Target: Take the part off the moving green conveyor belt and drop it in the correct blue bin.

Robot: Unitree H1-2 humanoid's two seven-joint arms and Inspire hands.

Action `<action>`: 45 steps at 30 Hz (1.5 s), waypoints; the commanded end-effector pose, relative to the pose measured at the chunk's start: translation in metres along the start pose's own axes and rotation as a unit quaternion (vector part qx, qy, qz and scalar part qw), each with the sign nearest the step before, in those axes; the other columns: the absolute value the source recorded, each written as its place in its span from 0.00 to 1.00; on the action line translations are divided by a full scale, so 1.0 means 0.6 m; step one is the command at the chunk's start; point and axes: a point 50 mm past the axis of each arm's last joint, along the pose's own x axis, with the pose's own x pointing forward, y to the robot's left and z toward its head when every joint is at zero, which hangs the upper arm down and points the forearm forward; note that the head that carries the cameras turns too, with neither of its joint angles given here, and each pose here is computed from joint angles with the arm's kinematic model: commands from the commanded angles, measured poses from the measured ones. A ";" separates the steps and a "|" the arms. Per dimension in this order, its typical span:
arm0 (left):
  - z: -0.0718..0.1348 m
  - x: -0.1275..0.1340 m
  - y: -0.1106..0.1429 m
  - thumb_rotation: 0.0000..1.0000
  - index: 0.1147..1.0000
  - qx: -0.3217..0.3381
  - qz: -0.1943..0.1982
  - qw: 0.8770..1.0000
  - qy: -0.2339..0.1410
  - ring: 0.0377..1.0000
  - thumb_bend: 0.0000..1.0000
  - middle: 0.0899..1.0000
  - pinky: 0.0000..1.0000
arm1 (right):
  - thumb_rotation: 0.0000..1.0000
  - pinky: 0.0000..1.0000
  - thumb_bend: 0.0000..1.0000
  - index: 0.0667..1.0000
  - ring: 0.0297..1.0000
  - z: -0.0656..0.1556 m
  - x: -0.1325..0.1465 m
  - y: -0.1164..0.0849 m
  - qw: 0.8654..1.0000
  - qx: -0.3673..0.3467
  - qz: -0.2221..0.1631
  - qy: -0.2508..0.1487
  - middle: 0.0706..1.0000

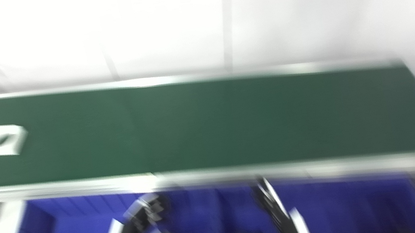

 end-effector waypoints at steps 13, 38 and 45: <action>0.009 0.025 -0.011 0.38 0.69 0.028 0.007 0.999 -0.027 0.69 0.85 0.72 0.62 | 0.60 0.90 0.67 1.00 0.92 0.003 0.013 -0.012 0.999 -0.007 -0.005 -0.034 0.91; 0.142 0.060 0.010 0.47 0.80 0.016 0.008 0.984 -0.176 0.75 0.84 0.78 0.69 | 0.53 0.83 0.70 0.98 0.88 -0.002 0.033 -0.011 0.999 -0.017 -0.005 -0.036 0.88; 0.197 0.067 0.039 0.50 0.84 0.044 0.005 0.971 -0.234 0.78 0.77 0.82 0.73 | 0.48 0.82 0.73 0.96 0.86 0.004 0.040 -0.003 0.999 -0.010 -0.004 -0.043 0.86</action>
